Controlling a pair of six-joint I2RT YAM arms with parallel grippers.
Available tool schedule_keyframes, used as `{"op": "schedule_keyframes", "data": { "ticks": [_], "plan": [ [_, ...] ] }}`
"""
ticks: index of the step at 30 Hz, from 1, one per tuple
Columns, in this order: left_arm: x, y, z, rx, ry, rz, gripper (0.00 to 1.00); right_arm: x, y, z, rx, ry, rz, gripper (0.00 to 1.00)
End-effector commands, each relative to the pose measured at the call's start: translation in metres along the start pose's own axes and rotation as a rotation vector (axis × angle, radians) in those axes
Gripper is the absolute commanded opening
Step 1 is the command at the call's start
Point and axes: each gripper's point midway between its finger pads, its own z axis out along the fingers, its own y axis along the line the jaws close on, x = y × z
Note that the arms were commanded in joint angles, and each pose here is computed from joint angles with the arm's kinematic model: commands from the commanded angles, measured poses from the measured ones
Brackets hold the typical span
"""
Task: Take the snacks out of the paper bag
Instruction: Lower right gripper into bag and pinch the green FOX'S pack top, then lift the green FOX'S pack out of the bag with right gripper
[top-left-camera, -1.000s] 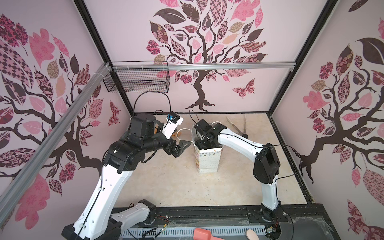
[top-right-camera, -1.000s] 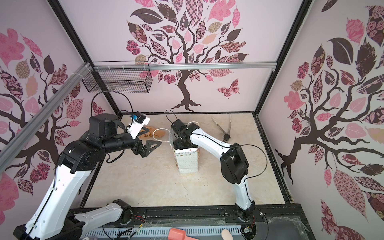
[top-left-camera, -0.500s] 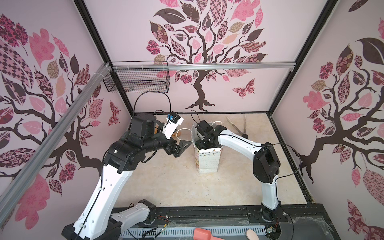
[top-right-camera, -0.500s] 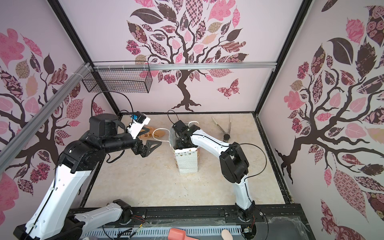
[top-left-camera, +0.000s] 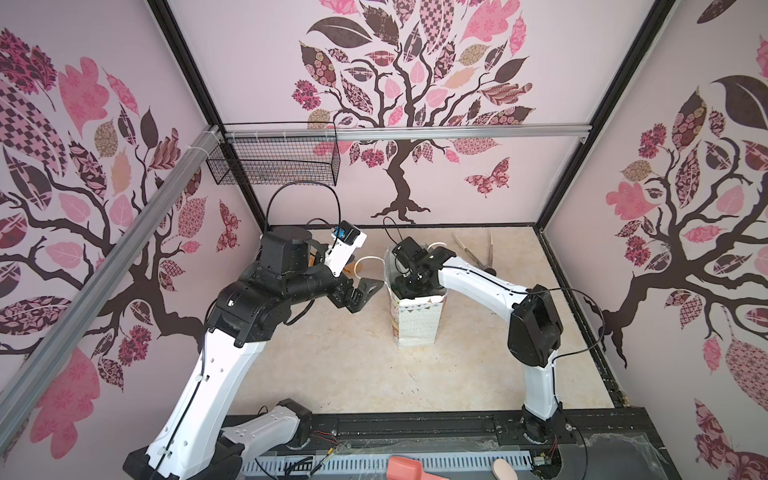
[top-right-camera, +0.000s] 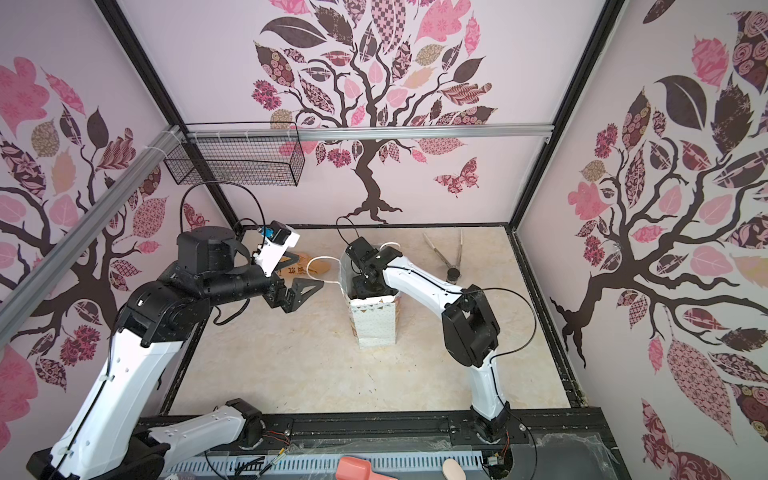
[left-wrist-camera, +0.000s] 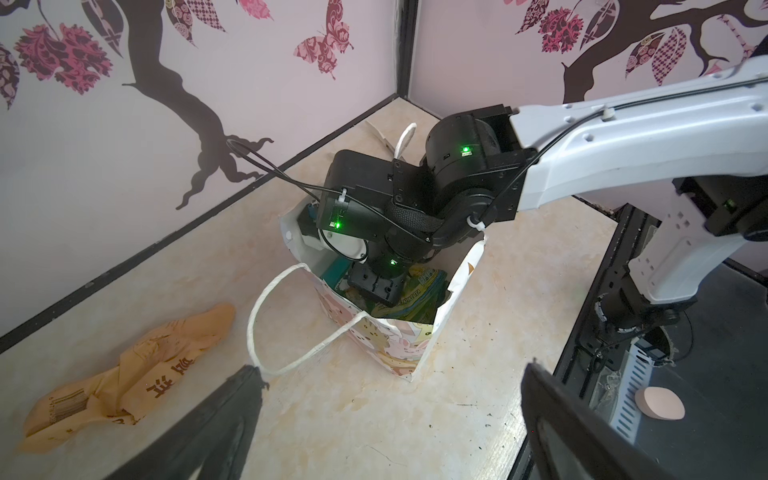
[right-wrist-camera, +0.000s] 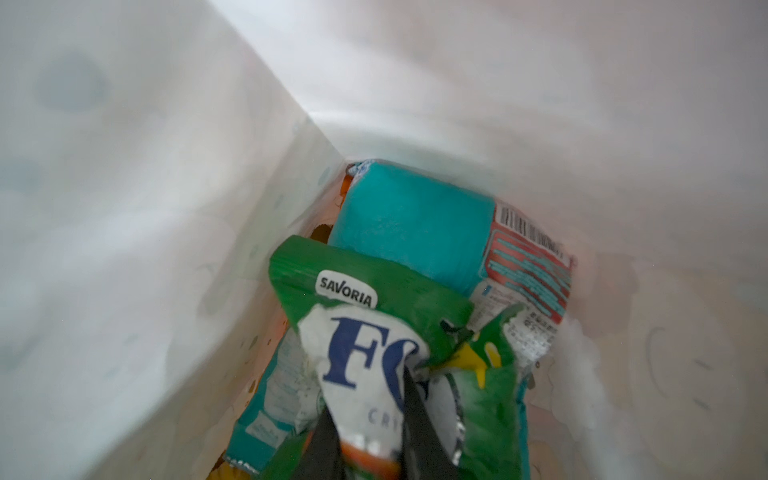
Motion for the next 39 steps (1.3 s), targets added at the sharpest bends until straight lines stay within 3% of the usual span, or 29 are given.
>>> {"op": "schedule_keyframes", "data": {
  "ticks": [1, 29, 39],
  "plan": [
    [-0.011, -0.001, -0.007, -0.013, -0.047, 0.011, 0.99, -0.008, -0.001, -0.038, -0.020, -0.031, 0.012, 0.00],
    [-0.017, -0.008, -0.013, 0.017, -0.094, 0.003, 0.98, -0.066, 0.005, -0.147, -0.086, -0.311, 0.040, 0.00],
    [-0.019, -0.009, -0.015, 0.025, -0.106, -0.001, 0.99, -0.071, 0.009, -0.159, -0.114, -0.350, 0.046, 0.00]
  ]
}}
